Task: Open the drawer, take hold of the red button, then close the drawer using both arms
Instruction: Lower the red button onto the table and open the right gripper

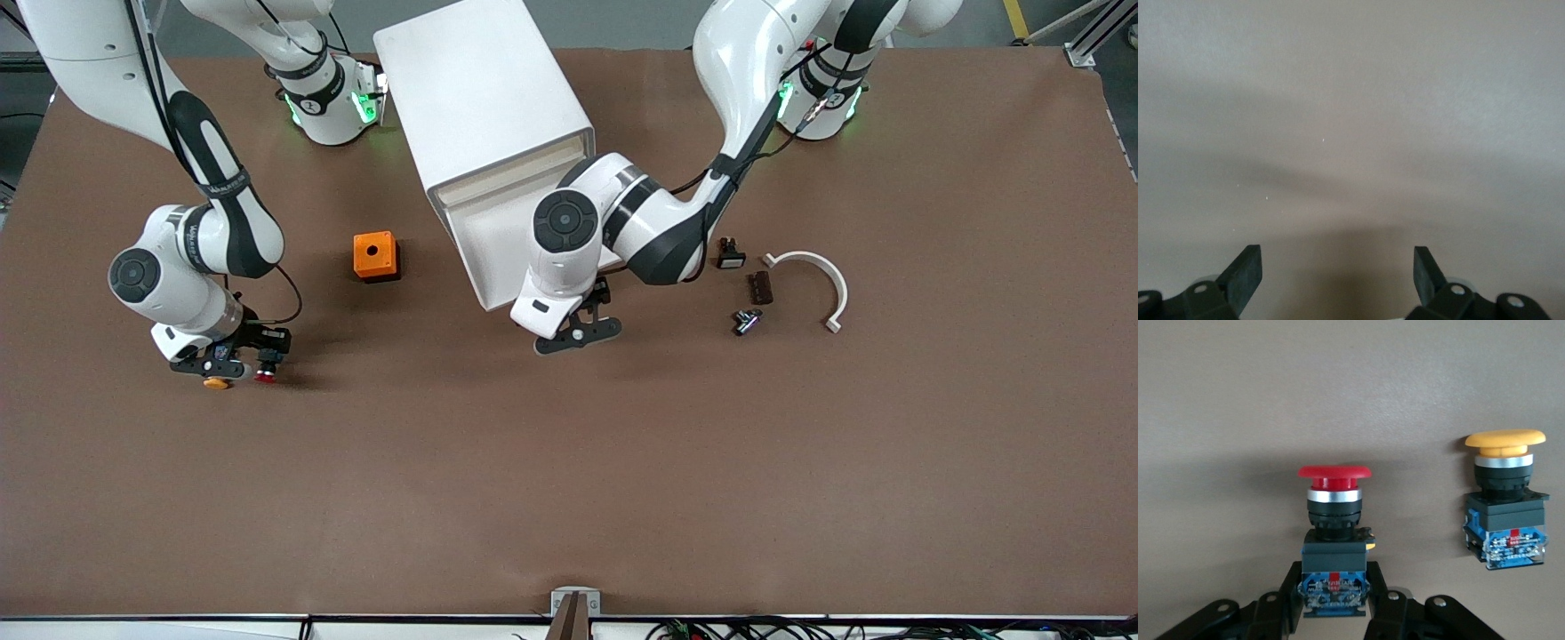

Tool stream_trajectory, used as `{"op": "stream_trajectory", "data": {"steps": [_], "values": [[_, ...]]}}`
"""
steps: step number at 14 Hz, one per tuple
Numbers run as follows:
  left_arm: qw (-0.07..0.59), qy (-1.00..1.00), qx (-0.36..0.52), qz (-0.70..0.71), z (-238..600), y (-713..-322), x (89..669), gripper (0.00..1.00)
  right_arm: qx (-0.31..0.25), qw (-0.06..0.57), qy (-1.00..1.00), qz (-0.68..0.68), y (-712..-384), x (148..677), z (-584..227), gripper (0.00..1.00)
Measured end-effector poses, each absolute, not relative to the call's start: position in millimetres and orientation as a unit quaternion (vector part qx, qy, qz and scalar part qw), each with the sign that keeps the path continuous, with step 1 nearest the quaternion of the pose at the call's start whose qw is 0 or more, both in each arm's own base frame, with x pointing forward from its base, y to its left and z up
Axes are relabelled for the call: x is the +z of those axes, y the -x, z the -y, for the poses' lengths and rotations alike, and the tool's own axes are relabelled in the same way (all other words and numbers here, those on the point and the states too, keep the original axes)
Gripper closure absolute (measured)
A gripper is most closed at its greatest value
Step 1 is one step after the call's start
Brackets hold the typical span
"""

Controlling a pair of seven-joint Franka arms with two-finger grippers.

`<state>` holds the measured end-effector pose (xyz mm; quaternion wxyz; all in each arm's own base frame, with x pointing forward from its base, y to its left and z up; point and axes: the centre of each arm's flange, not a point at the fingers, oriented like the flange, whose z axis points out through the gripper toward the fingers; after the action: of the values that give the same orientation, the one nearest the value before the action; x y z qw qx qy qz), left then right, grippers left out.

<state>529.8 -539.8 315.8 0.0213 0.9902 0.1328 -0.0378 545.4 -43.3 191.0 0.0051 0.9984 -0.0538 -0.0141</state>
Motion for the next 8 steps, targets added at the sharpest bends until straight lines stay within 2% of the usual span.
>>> {"op": "stream_trajectory", "data": {"steps": [5, 6, 8], "values": [[0.009, -0.991, -0.055, -0.122, 547, -512, 298, 0.00, -0.020, 0.006, -0.998, 0.063, -540, 183, 44, 0.58], [0.009, -0.991, -0.059, -0.117, 551, -506, 297, 0.00, -0.021, 0.006, -0.997, 0.072, -539, 182, 44, 0.53], [0.010, -0.992, -0.065, -0.110, 558, -496, 298, 0.00, -0.022, 0.006, -0.997, 0.078, -538, 181, 41, 0.36]]}}
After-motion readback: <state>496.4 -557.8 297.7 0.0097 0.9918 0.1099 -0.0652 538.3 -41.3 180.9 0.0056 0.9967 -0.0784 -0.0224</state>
